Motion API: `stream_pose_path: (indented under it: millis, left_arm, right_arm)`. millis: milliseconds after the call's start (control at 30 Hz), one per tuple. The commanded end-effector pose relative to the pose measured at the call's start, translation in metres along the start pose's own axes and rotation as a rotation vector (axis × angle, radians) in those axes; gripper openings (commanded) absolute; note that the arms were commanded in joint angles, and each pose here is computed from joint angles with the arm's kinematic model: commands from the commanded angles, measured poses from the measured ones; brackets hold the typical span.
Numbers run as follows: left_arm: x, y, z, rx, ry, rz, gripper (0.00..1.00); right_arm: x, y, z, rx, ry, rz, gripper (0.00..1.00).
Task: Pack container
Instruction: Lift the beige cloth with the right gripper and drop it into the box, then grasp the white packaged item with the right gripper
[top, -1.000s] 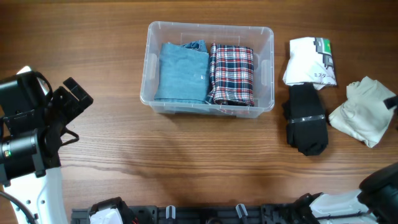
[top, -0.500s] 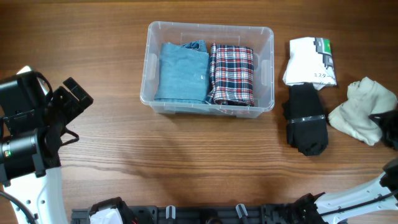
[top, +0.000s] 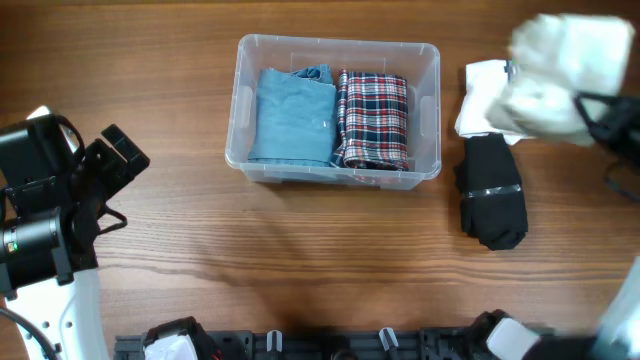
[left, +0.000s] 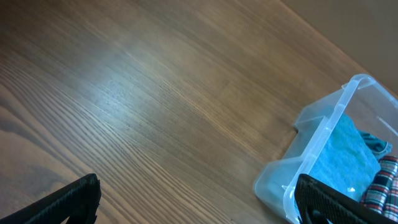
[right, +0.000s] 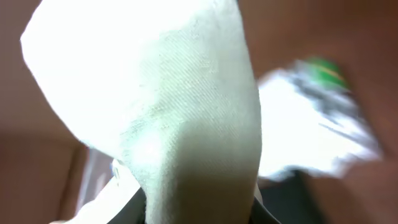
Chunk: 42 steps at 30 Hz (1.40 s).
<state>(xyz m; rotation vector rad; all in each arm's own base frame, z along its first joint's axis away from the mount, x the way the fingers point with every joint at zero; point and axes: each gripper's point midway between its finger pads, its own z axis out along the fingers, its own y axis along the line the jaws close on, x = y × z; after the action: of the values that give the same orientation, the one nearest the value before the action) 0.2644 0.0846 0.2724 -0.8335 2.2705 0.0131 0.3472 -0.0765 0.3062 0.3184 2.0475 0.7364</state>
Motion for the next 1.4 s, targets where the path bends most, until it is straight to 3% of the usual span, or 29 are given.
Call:
stream_pose_path:
  millis: [0,100,233,433,567,633,667,700,867,1067,1133,1200,1267,1367]
  left_arm:
    - [-0.002,0.003,0.0,-0.013,-0.007,0.015,1.0]
    - [-0.002,0.003,0.0,-0.013,-0.007,0.015,1.0]
    - [-0.002,0.003,0.0,-0.013,-0.007,0.015,1.0]
    - [-0.002,0.003,0.0,-0.013,-0.007,0.015,1.0]
    - [-0.002,0.003,0.0,-0.013,-0.007,0.015,1.0]
    - [-0.002,0.003,0.0,-0.013,-0.007,0.015,1.0]
    - [-0.002,0.003,0.0,-0.013,-0.007,0.014,1.0]
    - [-0.002,0.003,0.0,-0.013,-0.007,0.015,1.0]
    - [-0.002,0.003,0.0,-0.013,-0.007,0.015,1.0]
    - [-0.002,0.003,0.0,-0.013,-0.006,0.014,1.0]
    - [-0.002,0.003,0.0,-0.013,-0.007,0.014,1.0]
    - [-0.002,0.003,0.0,-0.013,-0.007,0.015,1.0]
    - [-0.002,0.003,0.0,-0.013,-0.007,0.015,1.0]
    - [-0.002,0.003,0.0,-0.013,-0.007,0.015,1.0]
  right_arm:
    - [0.015,0.118,0.007,-0.243,0.033,-0.084,0.04]
    - [0.038,0.165,0.04,-0.28,0.1,-0.02,0.04]
    - [0.092,0.196,0.118,-0.195,0.229,0.155,0.04]
    - [0.183,0.209,0.22,-0.148,0.424,0.315,0.04]
    - [0.23,0.183,0.274,-0.068,0.465,0.358,0.04]
    - [0.249,0.184,0.285,-0.117,0.514,0.29,0.19]
    - [0.256,0.185,0.285,-0.141,0.54,0.255,0.4]
    - [0.261,0.184,0.284,-0.143,0.558,0.227,0.49]
    - [0.215,0.185,0.256,-0.181,0.478,0.094,0.51]
    - [0.107,0.153,0.175,-0.135,0.271,-0.031,0.52]
    - [0.068,0.118,0.138,-0.061,0.184,-0.124,0.71]
    - [0.05,0.082,0.116,0.018,0.151,-0.183,0.74]
    - [0.042,0.038,0.098,0.118,0.16,-0.162,0.82]
    - [0.038,-0.019,0.081,0.239,0.183,-0.108,0.88]
